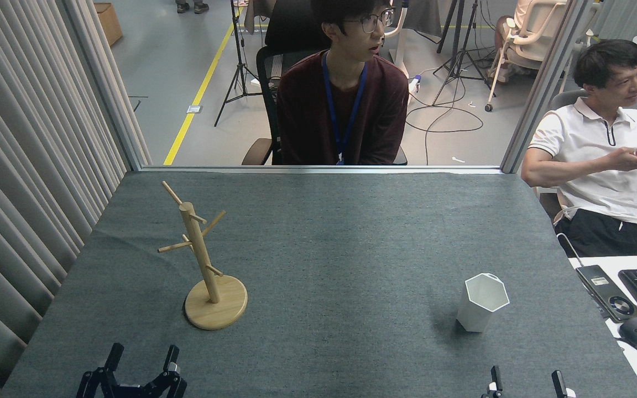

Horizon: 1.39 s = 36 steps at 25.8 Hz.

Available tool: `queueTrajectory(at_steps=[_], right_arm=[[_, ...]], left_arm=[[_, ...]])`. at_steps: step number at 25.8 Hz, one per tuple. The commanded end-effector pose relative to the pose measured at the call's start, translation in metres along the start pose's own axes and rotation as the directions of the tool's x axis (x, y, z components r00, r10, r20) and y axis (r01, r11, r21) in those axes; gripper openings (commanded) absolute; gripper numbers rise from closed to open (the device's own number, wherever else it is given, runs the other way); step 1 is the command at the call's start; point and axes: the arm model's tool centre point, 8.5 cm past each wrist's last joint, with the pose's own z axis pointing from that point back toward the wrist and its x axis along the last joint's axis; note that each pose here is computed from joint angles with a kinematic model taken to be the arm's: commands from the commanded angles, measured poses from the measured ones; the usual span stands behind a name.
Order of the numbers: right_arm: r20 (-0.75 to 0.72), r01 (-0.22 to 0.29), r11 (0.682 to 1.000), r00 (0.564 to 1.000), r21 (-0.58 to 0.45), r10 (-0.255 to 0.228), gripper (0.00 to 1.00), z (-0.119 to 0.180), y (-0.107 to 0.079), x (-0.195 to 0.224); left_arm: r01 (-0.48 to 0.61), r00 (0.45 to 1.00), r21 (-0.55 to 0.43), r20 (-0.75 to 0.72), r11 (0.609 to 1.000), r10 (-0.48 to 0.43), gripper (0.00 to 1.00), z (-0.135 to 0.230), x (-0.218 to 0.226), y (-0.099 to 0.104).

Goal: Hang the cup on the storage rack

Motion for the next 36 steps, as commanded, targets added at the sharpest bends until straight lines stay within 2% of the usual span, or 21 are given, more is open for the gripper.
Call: queueTrajectory(at_steps=[1, 8, 10, 22, 26, 36], right_arm=[[-0.002, 0.001, 1.0, 1.0, 0.004, -0.001, 0.98, 0.001, 0.001, 0.0], [-0.015, 0.008, 1.0, 1.0, 0.0, -0.008, 0.98, 0.0, 0.001, 0.0], [-0.019, 0.021, 1.0, 1.0, -0.019, -0.021, 0.98, -0.016, -0.003, 0.001], [-0.033, 0.05, 0.995, 0.998, 0.082, -0.047, 0.98, -0.074, 0.029, 0.006], [-0.028, 0.041, 0.995, 0.999, 0.087, -0.038, 0.98, -0.098, 0.03, 0.004], [-0.023, 0.032, 0.995, 0.999, 0.099, -0.03, 0.98, -0.133, 0.032, 0.001]], left_arm=[[0.002, 1.0, 0.0, -0.001, 1.0, -0.002, 1.0, 0.0, -0.001, 0.0], [0.001, 1.0, 0.0, -0.013, 1.0, -0.001, 1.0, 0.0, -0.003, 0.0], [0.003, 1.0, 0.002, -0.02, 1.0, -0.003, 1.0, 0.0, -0.003, 0.0], [-0.004, 1.0, -0.001, -0.028, 1.0, 0.004, 1.0, 0.001, -0.003, -0.001], [-0.003, 1.0, -0.002, -0.031, 1.0, 0.003, 1.0, 0.001, -0.004, -0.002], [0.004, 0.999, -0.002, -0.042, 1.0, -0.004, 1.0, 0.001, -0.007, -0.001]])
